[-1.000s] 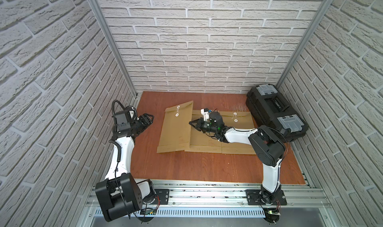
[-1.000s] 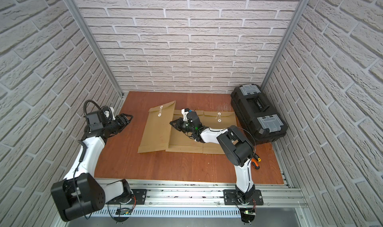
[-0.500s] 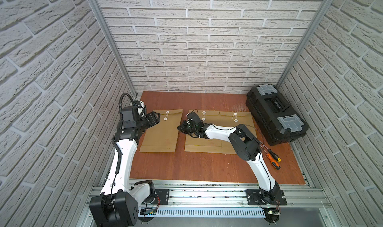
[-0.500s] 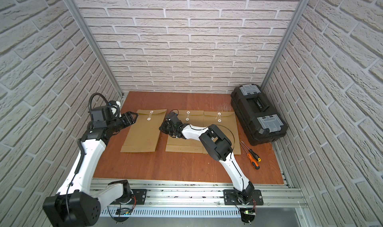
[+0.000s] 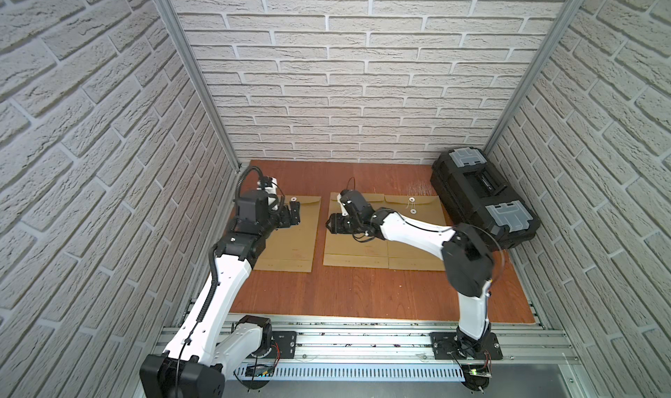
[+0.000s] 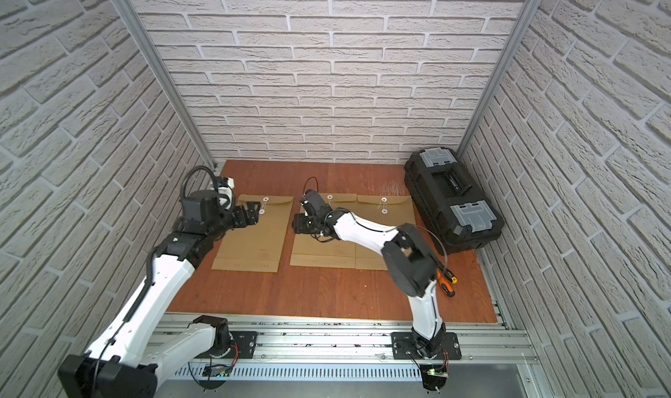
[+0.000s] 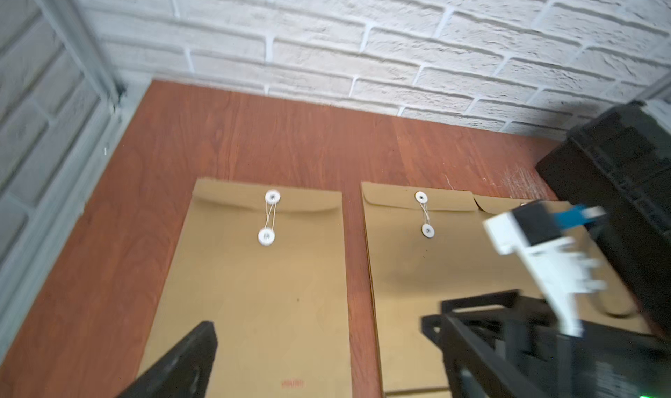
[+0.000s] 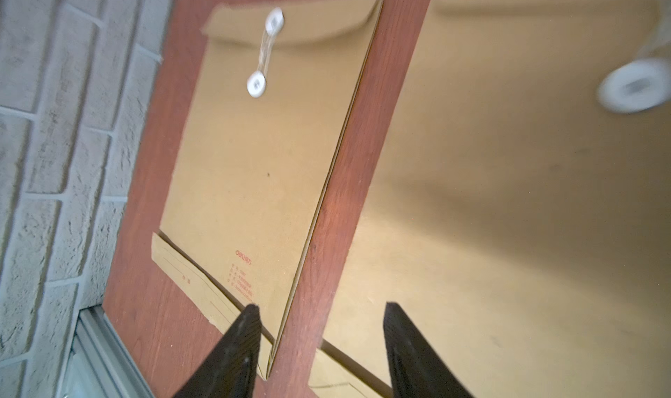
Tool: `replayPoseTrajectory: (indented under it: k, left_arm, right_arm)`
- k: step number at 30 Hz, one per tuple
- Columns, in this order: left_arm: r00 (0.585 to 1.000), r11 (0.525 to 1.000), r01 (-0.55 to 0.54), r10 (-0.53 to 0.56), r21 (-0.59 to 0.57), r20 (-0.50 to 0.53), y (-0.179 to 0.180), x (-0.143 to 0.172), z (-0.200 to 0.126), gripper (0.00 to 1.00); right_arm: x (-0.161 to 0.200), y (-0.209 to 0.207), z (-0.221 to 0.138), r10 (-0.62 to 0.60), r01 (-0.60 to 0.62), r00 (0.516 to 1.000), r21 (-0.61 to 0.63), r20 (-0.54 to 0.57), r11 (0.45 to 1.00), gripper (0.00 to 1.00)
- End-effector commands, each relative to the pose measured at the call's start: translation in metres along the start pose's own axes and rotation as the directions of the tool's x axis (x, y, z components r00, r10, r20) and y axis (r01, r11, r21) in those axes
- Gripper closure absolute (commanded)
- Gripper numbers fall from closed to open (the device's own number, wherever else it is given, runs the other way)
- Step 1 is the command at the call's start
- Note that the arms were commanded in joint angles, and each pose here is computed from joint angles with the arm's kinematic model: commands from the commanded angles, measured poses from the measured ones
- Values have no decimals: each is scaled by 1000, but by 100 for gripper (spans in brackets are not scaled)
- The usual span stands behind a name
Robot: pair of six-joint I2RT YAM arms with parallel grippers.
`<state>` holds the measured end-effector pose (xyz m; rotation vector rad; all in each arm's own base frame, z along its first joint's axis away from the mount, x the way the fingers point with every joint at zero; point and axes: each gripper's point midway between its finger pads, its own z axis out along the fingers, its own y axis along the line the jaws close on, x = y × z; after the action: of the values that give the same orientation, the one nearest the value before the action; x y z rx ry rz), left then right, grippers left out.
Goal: Close the mouth of the file bag
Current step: Place the file bag at the center of the board, then reset both arms
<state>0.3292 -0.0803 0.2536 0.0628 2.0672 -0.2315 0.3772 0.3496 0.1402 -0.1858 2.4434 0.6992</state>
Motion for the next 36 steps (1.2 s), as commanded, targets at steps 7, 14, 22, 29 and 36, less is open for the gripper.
replayPoseTrajectory:
  k: [7,14,22,29,36]
  left_arm:
    - [958,931,-45,143,-362,250,40,11,19,2]
    - [961,822,-114,234,-557,149,84,52,42,2]
    - [958,846,-148,251,-512,139,110,86,79,2]
    - [955,896,-95,204,-433,214,136,89,83,2]
    - [966,922,-92,173,-375,190,140,104,101,2]
  right_arm:
    - [-36,-159,-156,-279,123,898,413,341,902,19]
    - [-16,-293,-219,-314,-99,870,759,380,644,17]
    - [-7,-331,-199,-356,-158,813,762,462,628,18]
    - [2,-332,-186,-410,-125,761,734,502,668,19]
    - [6,-327,-160,-443,-24,761,703,474,711,18]
